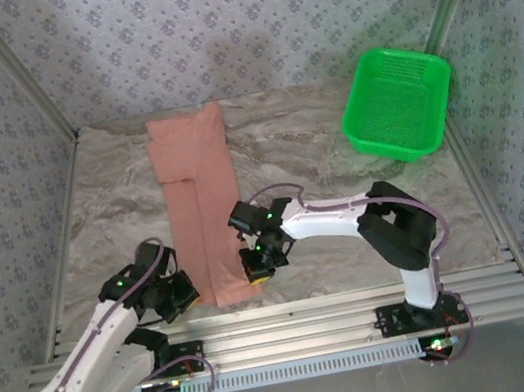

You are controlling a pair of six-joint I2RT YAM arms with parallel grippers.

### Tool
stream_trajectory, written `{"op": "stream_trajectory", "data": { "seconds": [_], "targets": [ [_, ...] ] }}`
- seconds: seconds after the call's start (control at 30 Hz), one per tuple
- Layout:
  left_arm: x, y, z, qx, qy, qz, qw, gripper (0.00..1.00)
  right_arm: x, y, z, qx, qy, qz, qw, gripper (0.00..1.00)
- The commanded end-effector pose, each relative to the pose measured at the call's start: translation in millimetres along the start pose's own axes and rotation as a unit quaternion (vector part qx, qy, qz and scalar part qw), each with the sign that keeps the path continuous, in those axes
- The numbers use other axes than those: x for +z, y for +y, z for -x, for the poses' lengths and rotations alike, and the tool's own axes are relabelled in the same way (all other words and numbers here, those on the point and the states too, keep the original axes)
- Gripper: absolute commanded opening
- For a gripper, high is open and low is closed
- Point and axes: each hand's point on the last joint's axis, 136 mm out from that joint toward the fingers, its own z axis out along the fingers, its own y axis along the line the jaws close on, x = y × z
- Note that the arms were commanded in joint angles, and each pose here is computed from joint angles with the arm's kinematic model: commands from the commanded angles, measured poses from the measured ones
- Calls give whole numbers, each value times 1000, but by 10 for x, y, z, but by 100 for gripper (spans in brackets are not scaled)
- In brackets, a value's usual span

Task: Fold and stack the t-shirts

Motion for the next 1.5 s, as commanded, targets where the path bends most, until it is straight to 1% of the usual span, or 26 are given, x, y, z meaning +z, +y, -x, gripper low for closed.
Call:
{"op": "stream_trajectory", "data": {
  "seconds": [0.0, 0.07, 0.17, 0.27, 0.37, 0.47, 0.53, 0.73, 0.9, 0.97, 1.1, 1.23, 1.47],
  "targets": [
    [-123, 195, -154, -21, 13, 36, 999, 0, -126, -124, -196, 21, 7, -31, 999, 0],
    [-143, 202, -189, -24, 12, 29, 999, 0, -192, -82, -216, 16, -1, -28, 999, 0],
    [-199, 107, -188, -32, 5, 2, 999, 0, -245, -53, -245, 12, -4, -30, 999, 0],
    [-329, -70, -128, -28, -7, -26, 999, 0, -335, 58, -213, 11, -9, -19, 1000, 0],
    [-513, -313, -6, -6, -24, -43, 999, 0, -471, 189, -117, 10, -21, -5, 1000, 0],
    [-678, -547, 133, 28, -34, -39, 998, 0, -653, 292, 96, 3, -39, 5, 999, 0],
    [-750, -681, 232, 39, -40, -42, 998, 0, -745, 339, 258, 0, -45, 11, 999, 0],
    [-998, -950, 660, 20, -64, -93, 993, 0, -1044, 438, 730, 10, -74, 37, 997, 0],
    [-1158, -1191, 1082, 23, -81, -114, 990, 0, -1253, 439, 1168, 10, -88, 43, 995, 0],
    [-1197, -1236, 1251, 20, -90, -117, 989, 0, -1335, 409, 1349, 18, -95, 46, 994, 0],
    [-1196, -1299, 1569, 14, -95, -121, 988, 0, -1444, 352, 1711, 30, -110, 56, 992, 0],
    [-1124, -1327, 1874, 7, -98, -122, 988, 0, -1483, 268, 2025, 42, -119, 69, 990, 0],
    [-933, -1377, 2306, 7, -93, -117, 989, 0, -1403, 120, 2441, 73, -137, 106, 982, 0]
  ]
}}
